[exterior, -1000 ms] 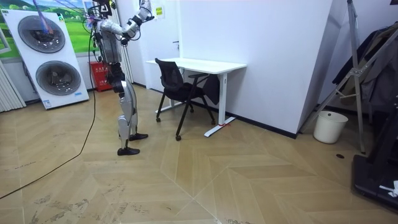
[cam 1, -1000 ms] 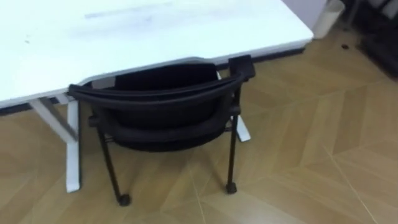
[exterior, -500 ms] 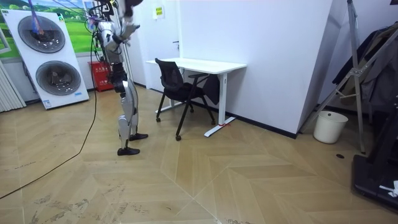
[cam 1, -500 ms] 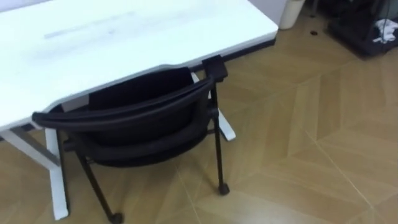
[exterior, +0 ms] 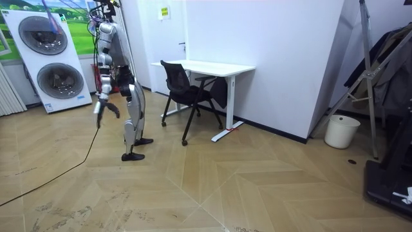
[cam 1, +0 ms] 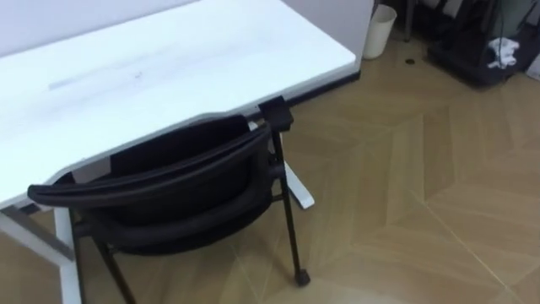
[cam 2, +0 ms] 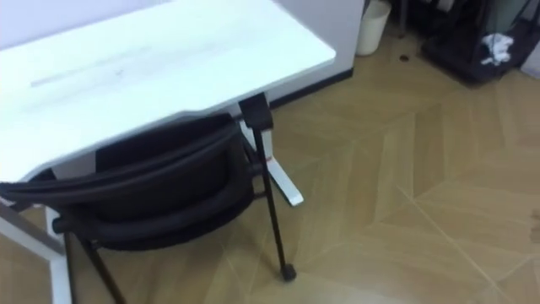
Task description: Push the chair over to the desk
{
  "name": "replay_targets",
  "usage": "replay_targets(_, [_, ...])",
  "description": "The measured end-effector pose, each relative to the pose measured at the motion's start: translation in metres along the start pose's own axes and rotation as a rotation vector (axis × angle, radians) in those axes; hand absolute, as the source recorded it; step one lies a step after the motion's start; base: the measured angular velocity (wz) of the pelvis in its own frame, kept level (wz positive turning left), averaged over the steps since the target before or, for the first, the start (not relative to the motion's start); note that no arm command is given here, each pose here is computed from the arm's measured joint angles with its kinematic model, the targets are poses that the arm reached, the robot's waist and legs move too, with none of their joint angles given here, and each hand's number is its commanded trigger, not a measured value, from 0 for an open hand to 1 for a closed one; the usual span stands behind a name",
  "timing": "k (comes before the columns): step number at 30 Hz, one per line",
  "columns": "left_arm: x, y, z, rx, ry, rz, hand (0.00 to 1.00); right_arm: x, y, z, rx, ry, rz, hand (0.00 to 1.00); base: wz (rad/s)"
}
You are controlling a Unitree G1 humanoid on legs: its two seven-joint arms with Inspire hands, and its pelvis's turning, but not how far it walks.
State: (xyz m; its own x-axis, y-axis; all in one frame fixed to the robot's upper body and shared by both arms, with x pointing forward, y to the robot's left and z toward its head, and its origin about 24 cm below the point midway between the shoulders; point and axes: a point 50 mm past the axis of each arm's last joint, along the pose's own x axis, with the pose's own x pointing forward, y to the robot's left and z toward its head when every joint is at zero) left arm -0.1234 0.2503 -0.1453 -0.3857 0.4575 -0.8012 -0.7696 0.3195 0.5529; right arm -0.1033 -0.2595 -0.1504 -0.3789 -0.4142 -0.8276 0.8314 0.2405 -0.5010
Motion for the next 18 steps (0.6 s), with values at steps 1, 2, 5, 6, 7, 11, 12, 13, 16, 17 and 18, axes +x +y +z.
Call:
replay_targets(1, [-0.003, -0.018, -0.001, 0.111, 0.007, -0.080, 0.00, -0.004, 0.023, 0.007, -0.096, -0.026, 0.063, 0.00, -0.05])
replay_targets(2, [-0.005, -0.027, 0.001, 0.170, 0.000, -0.121, 0.00, -0.007, 0.034, 0.011, -0.142, -0.045, 0.099, 0.00, 0.00])
replay_targets(5, [-0.020, -0.081, 0.026, 0.406, -0.109, -0.316, 0.00, -0.027, 0.094, 0.031, -0.381, -0.173, 0.292, 0.00, 0.00])
replay_targets(6, [-0.027, -0.099, 0.036, 0.490, -0.167, -0.385, 0.00, -0.035, 0.111, 0.037, -0.465, -0.224, 0.360, 0.00, 0.00])
replay_targets(7, [-0.032, -0.109, 0.042, 0.518, -0.195, -0.419, 0.00, -0.039, 0.118, 0.039, -0.498, -0.244, 0.388, 0.00, 0.00])
replay_targets(11, [-0.060, -0.153, 0.062, 0.611, -0.340, -0.619, 0.00, -0.050, 0.137, 0.043, -0.658, -0.308, 0.500, 0.00, -0.03])
replay_targets(12, [-0.064, -0.157, 0.064, 0.612, -0.348, -0.654, 0.00, -0.051, 0.138, 0.043, -0.688, -0.315, 0.523, 0.00, -0.08])
replay_targets(13, [-0.066, -0.159, 0.064, 0.615, -0.348, -0.680, 0.00, -0.051, 0.138, 0.041, -0.709, -0.310, 0.540, 0.00, -0.06])
replay_targets(16, [-0.067, -0.162, 0.060, 0.640, -0.336, -0.712, 0.00, -0.050, 0.136, 0.034, -0.731, -0.281, 0.576, 0.00, -0.01])
replay_targets(17, [-0.068, -0.163, 0.059, 0.643, -0.328, -0.726, 0.00, -0.049, 0.136, 0.029, -0.733, -0.261, 0.594, 0.00, 0.00])
replay_targets(18, [-0.067, -0.163, 0.056, 0.645, -0.319, -0.732, 0.00, -0.049, 0.135, 0.025, -0.736, -0.239, 0.603, 0.00, 0.00])
